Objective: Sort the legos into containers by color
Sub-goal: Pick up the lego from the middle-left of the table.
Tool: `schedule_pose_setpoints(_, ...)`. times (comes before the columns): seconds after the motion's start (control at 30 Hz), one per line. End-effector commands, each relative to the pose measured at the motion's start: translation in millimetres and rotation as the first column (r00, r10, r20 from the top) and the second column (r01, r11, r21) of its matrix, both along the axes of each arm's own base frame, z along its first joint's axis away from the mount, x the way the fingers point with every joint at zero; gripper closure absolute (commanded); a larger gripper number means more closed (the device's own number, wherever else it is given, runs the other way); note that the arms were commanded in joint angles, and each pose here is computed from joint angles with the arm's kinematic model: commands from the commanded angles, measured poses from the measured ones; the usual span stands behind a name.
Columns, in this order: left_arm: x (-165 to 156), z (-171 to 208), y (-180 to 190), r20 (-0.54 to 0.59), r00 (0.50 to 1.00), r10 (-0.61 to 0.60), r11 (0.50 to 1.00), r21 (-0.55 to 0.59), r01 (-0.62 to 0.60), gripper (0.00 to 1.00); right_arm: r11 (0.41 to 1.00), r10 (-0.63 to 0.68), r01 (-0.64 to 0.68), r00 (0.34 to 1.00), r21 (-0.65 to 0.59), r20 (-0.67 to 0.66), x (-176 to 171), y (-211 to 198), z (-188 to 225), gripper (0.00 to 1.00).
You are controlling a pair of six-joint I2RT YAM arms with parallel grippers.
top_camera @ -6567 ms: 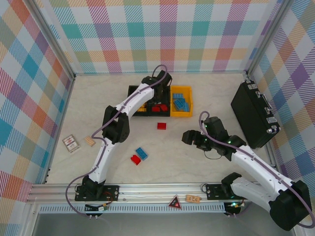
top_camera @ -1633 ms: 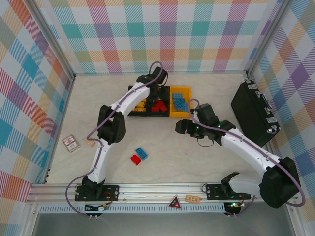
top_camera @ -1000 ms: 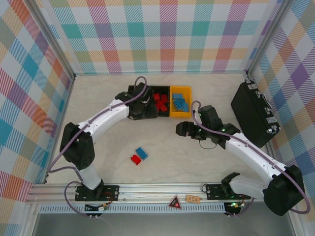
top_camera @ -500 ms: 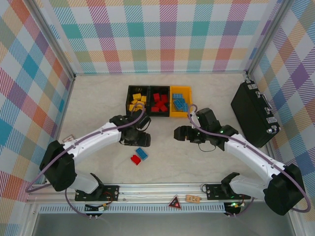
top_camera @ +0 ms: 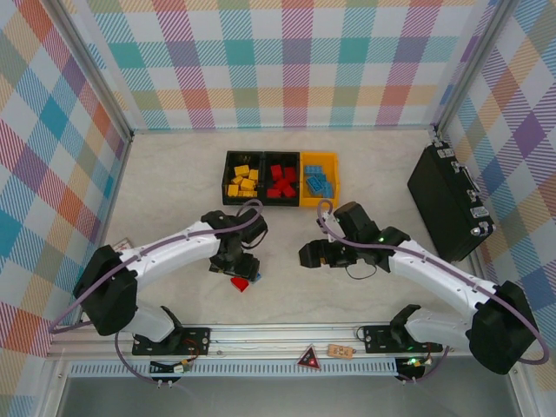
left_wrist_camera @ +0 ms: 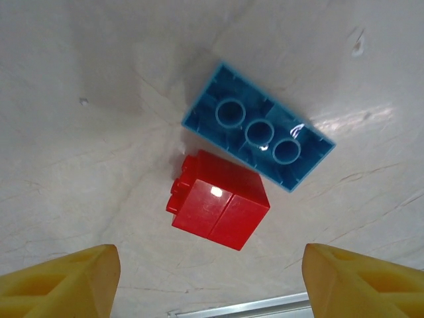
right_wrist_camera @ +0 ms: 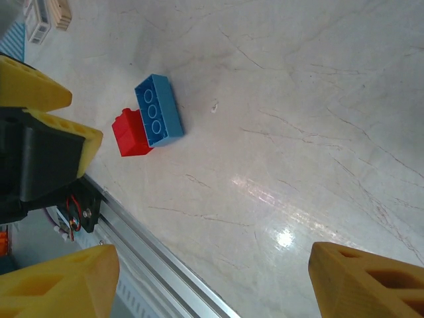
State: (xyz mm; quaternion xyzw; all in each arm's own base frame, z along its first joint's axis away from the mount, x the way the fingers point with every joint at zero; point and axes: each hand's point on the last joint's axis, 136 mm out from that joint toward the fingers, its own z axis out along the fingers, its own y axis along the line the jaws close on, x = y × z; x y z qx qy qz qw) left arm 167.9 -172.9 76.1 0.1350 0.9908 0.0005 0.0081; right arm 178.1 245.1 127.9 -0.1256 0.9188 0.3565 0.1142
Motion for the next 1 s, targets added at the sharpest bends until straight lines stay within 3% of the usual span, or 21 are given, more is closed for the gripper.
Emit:
schedule_pose_setpoints(0.0, -17.5, -12.8, 3.4, -0.089, 0.994, -0.059, 0.998, 0.029, 0.062, 0.27, 1.0, 0.026, -0.026, 1.0, 0.011, 0.0, -3.8, 3.3, -1.5, 0.24)
schedule_pose_setpoints(0.3, -14.0, -44.1, 0.2, -0.149, 0.986, -0.069, 0.993, 0.087, 0.082, 0.29, 1.0, 0.023, -0.023, 1.0, -0.002, -0.005, -4.6, 1.5, -3.7, 0.24)
schedule_pose_setpoints(0.4, -12.6, -50.1, -1.9, -0.157, 0.985, -0.072, 0.992, 0.091, 0.087, 0.36, 1.0, 0.019, -0.019, 1.0, -0.004, -0.003, -4.0, 1.1, -3.8, 0.24)
schedule_pose_setpoints(0.5, -13.2, -49.0, -7.2, -0.168, 0.983, -0.074, 0.994, 0.067, 0.087, 0.54, 1.0, 0.014, -0.014, 1.0, -0.012, -0.002, -2.4, 0.8, -4.8, 0.24)
schedule_pose_setpoints(0.63, -13.5, -40.6, -9.7, -0.163, 0.984, -0.078, 0.995, 0.047, 0.087, 0.7, 1.0, 0.009, -0.009, 1.0, -0.025, -0.005, 0.1, 0.9, -7.1, 0.24)
schedule_pose_setpoints(0.73, -14.1, -30.8, -10.2, -0.153, 0.986, -0.073, 0.996, 0.034, 0.079, 0.74, 1.0, 0.009, -0.009, 1.0, -0.026, -0.004, 2.3, 2.5, -6.8, 0.24)
schedule_pose_setpoints(0.97, -4.2, 2.9, -15.1, -0.059, 0.997, -0.056, 0.998, -0.022, 0.055, 0.74, 1.0, 0.028, -0.028, 1.0, -0.003, 0.005, 3.5, 7.8, 1.7, 0.24)
